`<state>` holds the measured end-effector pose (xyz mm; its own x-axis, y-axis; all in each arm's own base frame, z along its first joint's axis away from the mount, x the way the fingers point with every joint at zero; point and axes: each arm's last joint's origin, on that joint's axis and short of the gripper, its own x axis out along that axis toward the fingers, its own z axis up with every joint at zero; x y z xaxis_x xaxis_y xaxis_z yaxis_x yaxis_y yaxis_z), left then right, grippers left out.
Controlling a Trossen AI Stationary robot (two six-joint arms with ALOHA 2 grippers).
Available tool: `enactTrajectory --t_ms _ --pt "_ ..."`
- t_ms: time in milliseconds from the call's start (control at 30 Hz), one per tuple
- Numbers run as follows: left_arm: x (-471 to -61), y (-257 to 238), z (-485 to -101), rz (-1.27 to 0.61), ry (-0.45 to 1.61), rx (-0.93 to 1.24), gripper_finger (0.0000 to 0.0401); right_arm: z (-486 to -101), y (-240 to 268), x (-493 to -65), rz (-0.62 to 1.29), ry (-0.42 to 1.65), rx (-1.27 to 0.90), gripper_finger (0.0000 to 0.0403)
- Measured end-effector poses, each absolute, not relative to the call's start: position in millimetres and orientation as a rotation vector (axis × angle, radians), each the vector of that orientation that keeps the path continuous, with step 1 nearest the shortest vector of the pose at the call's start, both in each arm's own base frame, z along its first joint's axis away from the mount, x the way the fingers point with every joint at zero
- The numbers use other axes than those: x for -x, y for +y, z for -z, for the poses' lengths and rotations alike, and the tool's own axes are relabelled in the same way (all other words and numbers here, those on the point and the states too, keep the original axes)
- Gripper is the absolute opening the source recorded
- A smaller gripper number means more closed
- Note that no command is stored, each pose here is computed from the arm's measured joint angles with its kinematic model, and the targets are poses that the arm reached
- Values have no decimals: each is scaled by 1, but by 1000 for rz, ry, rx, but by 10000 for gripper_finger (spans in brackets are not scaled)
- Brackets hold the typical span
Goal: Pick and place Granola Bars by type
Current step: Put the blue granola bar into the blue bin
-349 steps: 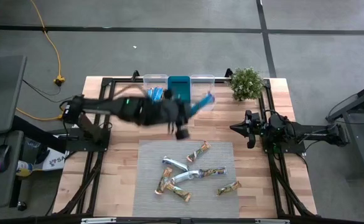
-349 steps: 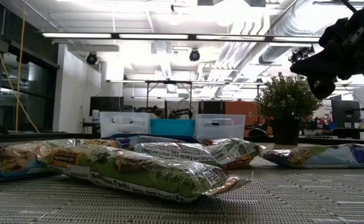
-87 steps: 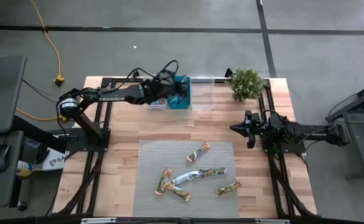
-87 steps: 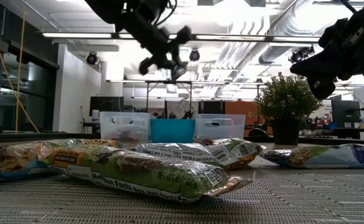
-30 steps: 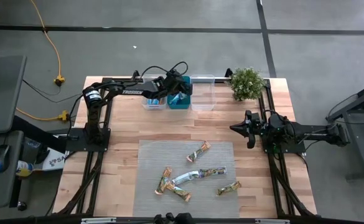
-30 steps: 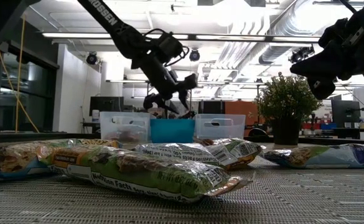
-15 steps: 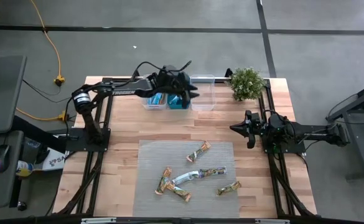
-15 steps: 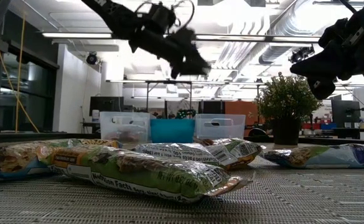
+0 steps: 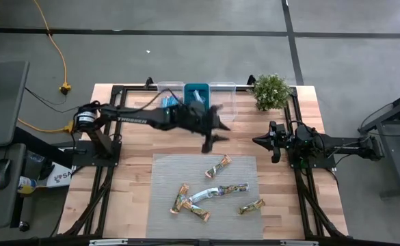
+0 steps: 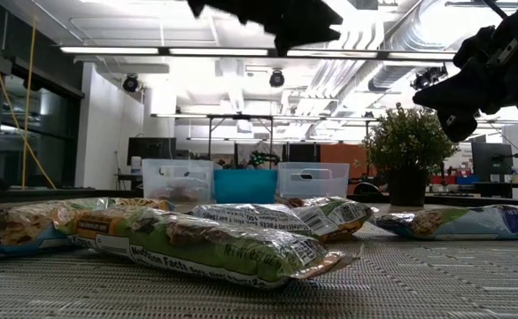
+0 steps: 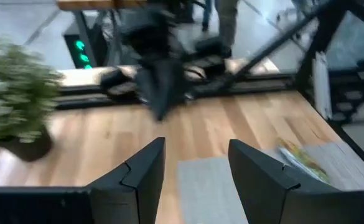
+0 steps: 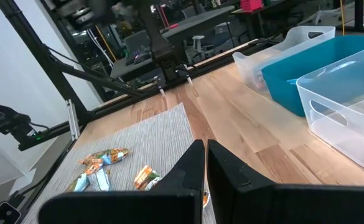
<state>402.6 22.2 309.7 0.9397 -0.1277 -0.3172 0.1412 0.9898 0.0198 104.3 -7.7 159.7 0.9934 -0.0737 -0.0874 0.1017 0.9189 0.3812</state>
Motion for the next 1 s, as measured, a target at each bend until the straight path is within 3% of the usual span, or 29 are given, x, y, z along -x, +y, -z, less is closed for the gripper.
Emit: enactTrajectory --t_ms 433,633,1000 --pt "-417 -58 -328 102 417 -169 175 -160 -8 -104 90 71 -395 0" --pt "-432 -74 -304 138 547 -195 175 -159 -8 -104 91 75 -396 0" --pt "-468 -93 -252 291 597 -189 175 -158 -8 -105 94 88 -396 0"
